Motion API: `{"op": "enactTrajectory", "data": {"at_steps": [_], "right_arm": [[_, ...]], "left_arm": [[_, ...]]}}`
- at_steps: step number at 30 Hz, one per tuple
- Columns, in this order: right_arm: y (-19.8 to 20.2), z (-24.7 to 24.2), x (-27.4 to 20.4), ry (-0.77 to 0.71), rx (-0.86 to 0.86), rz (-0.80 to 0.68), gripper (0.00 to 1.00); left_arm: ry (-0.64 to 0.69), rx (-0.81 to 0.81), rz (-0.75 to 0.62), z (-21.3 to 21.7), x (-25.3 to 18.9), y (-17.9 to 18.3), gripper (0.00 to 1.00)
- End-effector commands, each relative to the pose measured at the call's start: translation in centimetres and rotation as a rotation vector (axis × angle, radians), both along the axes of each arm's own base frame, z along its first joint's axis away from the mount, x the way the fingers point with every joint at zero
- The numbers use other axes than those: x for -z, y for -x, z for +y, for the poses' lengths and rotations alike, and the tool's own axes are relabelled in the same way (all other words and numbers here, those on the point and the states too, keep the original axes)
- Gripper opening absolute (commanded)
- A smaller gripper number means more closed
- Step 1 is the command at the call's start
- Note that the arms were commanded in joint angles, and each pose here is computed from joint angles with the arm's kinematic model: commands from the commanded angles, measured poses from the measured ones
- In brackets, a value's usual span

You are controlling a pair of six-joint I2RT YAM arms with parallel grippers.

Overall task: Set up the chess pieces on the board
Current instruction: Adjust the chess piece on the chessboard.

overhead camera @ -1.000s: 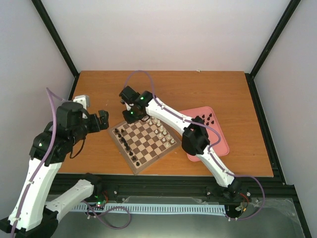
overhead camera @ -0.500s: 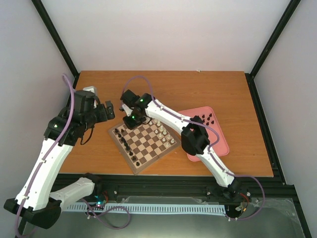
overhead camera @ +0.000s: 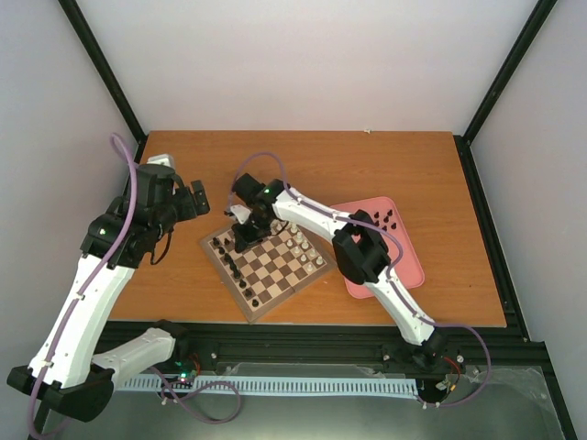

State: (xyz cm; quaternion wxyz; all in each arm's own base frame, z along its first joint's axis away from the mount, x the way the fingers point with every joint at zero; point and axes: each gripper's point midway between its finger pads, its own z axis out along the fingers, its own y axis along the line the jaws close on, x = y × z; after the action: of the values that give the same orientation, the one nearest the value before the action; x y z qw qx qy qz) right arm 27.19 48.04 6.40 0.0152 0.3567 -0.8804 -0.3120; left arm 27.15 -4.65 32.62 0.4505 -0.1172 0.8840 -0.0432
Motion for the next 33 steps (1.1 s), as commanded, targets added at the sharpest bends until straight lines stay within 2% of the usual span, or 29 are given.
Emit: {"op": "enactTrajectory", "data": {"at_steps": [1, 33], "right_arm": [[-0.6, 1.1, -1.3, -0.091, 0.004, 0.024, 0.03], [-1.1, 1.4, 1.9, -0.081, 0.025, 0.090, 0.03]], "left_arm": [[0.015, -0.042, -0.071, 0.7, -2.2, -0.2, 1.00], [0.007, -0.044, -0.066, 0.7, -1.9, -0.5, 1.00]]}}
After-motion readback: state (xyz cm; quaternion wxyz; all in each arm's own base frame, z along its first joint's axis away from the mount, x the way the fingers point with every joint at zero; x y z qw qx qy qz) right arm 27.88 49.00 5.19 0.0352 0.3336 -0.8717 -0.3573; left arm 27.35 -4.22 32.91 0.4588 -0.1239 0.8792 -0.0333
